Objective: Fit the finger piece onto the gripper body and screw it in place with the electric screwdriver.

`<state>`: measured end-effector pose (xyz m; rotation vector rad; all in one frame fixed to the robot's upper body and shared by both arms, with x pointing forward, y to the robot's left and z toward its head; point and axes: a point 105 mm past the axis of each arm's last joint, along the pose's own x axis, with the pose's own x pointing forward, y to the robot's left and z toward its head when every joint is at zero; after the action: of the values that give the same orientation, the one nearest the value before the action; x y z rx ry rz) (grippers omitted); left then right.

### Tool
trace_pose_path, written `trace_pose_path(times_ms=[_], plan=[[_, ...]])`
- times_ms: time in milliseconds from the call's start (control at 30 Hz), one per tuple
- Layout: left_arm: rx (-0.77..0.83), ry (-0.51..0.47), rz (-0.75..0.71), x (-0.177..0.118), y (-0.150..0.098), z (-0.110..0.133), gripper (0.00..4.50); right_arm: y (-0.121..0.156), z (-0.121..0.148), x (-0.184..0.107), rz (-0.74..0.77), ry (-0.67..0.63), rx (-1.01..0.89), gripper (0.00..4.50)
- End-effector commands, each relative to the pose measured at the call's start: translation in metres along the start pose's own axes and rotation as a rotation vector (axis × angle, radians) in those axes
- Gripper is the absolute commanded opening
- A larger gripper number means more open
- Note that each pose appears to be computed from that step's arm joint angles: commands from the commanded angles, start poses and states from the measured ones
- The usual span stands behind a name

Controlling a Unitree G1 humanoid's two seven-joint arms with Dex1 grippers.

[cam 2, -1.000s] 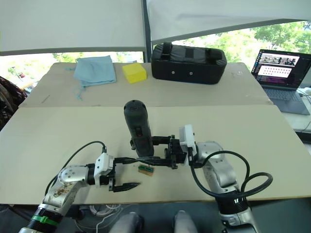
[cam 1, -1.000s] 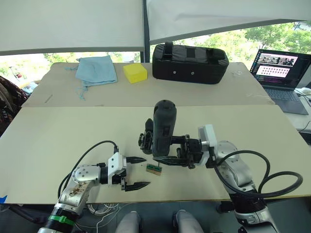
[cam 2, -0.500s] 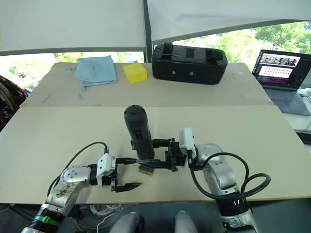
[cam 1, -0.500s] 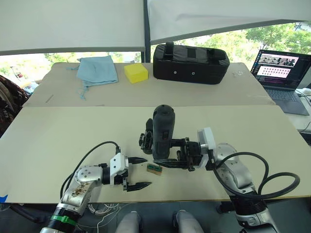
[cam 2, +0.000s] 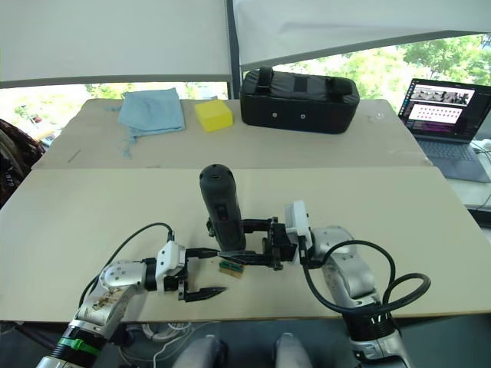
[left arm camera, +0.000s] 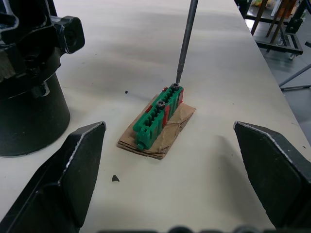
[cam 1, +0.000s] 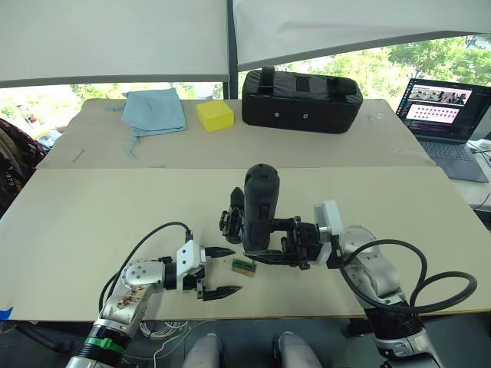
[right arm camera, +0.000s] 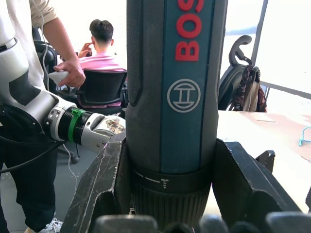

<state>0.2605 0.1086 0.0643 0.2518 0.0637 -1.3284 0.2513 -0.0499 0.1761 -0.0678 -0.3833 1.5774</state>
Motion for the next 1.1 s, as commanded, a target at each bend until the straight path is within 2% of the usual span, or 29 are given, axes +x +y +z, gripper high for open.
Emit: trace_pose_path(times_ms=[33,1100], plan=[[-0.005,-0.002,-0.011,0.004,-0.004,-0.002,4.5,-0.001,0.021,0.004,0.016,-0.057,-0.074,1.9],[-0.013,-0.004,-0.004,0.003,-0.006,-0.002,4.5,-0.003,0.006,0.002,0.001,-0.007,-0.061,1.9]])
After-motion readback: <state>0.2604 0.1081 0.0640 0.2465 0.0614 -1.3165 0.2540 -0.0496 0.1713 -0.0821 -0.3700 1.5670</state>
